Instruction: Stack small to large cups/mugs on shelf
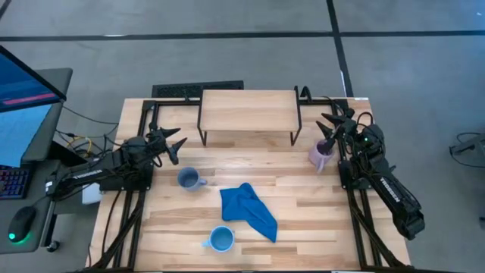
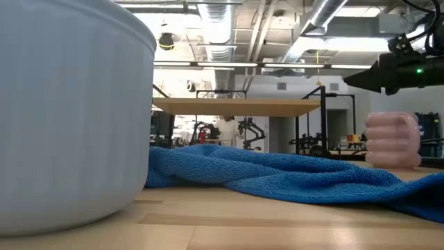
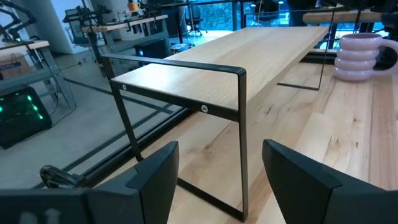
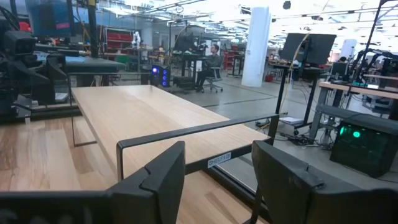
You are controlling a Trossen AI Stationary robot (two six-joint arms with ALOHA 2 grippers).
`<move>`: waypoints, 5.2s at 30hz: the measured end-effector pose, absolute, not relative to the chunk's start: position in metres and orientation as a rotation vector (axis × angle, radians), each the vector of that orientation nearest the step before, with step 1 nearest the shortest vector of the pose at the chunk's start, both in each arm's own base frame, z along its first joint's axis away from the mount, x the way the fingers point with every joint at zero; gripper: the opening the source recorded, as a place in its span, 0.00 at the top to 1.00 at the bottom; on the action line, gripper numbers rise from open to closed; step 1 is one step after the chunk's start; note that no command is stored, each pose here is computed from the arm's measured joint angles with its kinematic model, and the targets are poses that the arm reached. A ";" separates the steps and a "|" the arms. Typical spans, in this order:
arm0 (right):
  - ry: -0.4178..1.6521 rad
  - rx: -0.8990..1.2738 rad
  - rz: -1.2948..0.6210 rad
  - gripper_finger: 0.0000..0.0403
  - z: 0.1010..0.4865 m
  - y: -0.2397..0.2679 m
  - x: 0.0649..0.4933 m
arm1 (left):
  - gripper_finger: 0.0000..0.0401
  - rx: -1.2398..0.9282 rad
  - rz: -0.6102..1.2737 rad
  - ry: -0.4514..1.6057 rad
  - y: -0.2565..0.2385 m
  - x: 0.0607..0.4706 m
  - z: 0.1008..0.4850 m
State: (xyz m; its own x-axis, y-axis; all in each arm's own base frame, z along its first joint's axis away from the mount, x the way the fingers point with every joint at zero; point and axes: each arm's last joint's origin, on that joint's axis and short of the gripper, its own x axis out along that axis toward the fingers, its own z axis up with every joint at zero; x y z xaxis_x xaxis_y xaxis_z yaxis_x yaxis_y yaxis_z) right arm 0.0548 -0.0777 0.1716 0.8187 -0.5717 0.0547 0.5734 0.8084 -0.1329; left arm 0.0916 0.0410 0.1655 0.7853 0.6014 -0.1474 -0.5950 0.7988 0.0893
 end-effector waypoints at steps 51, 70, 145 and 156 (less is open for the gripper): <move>-0.012 -0.146 -0.612 0.48 0.172 -0.078 0.055 | 0.44 0.039 0.645 0.172 0.041 0.092 0.166; -0.012 -0.146 -0.612 0.48 0.172 -0.078 0.055 | 0.44 0.039 0.646 0.172 0.041 0.092 0.166; -0.053 -0.018 -0.609 0.48 0.172 -0.078 0.055 | 0.44 0.039 0.645 0.172 0.041 0.092 0.166; -0.119 -0.085 -0.603 0.48 0.180 -0.077 0.055 | 0.44 0.039 0.646 0.172 0.041 0.092 0.166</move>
State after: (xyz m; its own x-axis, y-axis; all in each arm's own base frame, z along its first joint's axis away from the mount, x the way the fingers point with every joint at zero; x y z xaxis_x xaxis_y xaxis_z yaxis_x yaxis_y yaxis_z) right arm 0.0545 -0.0768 0.1802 0.8172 -0.5601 0.1359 0.5698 0.8206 -0.0446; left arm 0.0916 0.0410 0.1655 0.7851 0.6017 -0.1471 -0.5952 0.7986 0.0893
